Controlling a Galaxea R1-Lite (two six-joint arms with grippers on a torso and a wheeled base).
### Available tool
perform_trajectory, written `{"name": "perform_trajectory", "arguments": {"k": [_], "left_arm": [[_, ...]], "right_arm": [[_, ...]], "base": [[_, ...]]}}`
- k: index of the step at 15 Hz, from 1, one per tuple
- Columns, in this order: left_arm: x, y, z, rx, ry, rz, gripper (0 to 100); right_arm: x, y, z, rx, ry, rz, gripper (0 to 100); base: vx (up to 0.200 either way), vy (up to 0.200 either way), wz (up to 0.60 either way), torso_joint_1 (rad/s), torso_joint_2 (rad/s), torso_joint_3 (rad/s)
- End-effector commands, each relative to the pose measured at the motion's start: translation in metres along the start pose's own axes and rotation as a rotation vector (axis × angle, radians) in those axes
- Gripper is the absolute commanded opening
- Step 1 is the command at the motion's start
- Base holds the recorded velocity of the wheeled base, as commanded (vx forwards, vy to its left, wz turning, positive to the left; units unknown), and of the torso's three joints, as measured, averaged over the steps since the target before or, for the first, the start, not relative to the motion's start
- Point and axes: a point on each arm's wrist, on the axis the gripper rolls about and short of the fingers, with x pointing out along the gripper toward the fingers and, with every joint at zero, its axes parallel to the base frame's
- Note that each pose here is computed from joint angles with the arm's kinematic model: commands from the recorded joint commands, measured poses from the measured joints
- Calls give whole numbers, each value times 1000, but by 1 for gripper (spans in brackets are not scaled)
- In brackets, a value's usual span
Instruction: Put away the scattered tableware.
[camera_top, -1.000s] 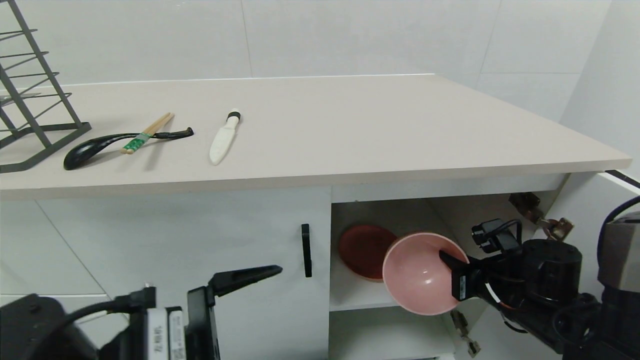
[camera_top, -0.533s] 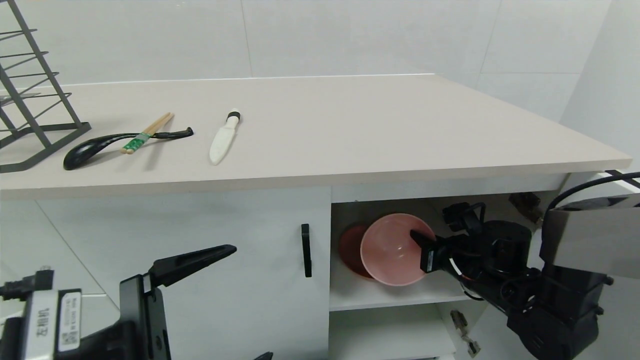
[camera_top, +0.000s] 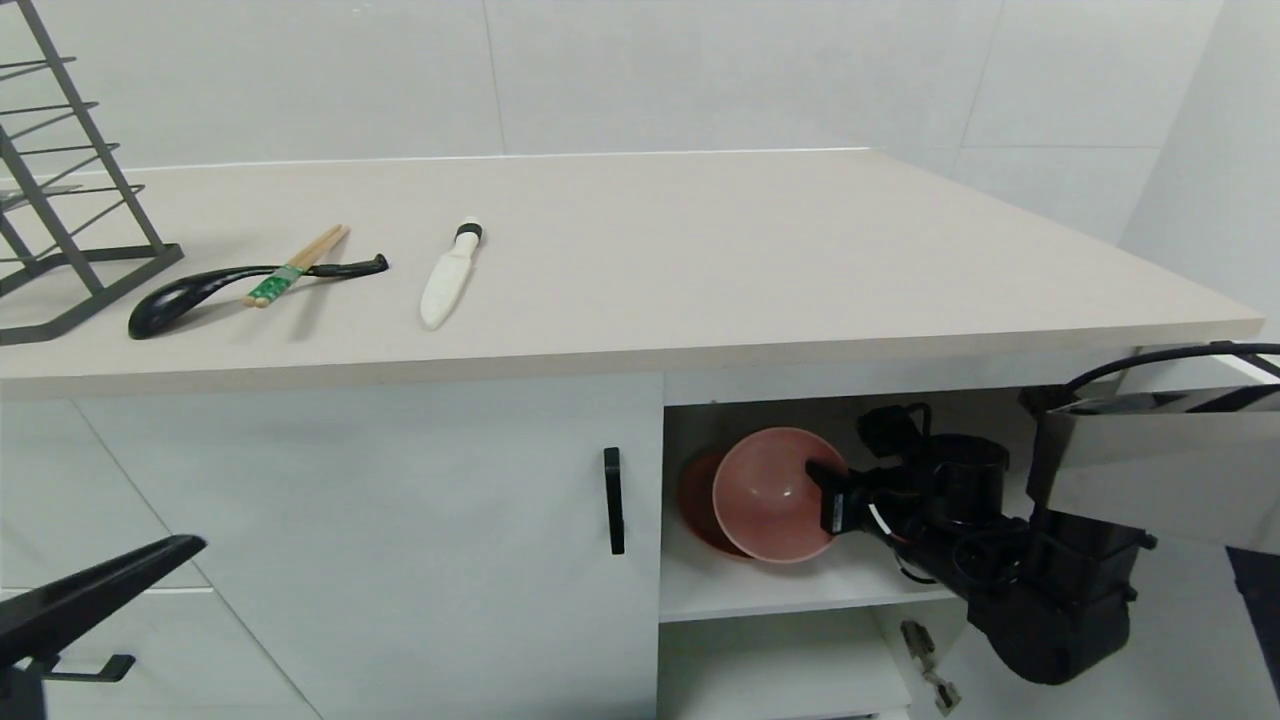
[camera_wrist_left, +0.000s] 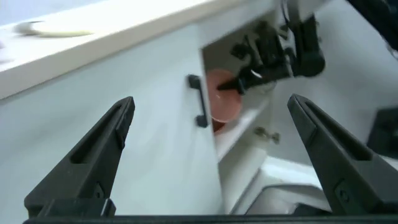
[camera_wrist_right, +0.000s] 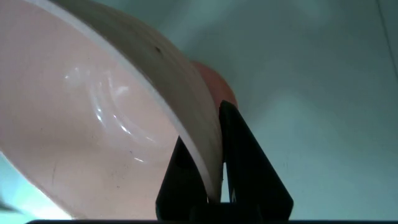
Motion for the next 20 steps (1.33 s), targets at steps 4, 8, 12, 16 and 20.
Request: {"name": "perform_trajectory", "arguments": {"k": [4,8,12,16,20], "left_arm": [[-52,-19,-12,43,-55,288,100],[-54,-22,-22,45,19,442,100],[-59,-27,-32,-4,53,538,100],[-63,-31,-39,-21,75,576,100],[-63,-31,-43,-42,114,571,100]], "right_arm": [[30,5,5,-2,24,40,0],[41,3,-4,1,37,38,0],[43,3,-16,15,62,37,0],[45,8,-13,50,50,42,0],[42,10,-17,47,67,8,100]], "base": [[0,0,0,0,0,0],[0,0,0,0,0,0],[0,0,0,0,0,0],[0,0,0,0,0,0],[0,0,0,0,0,0]]}}
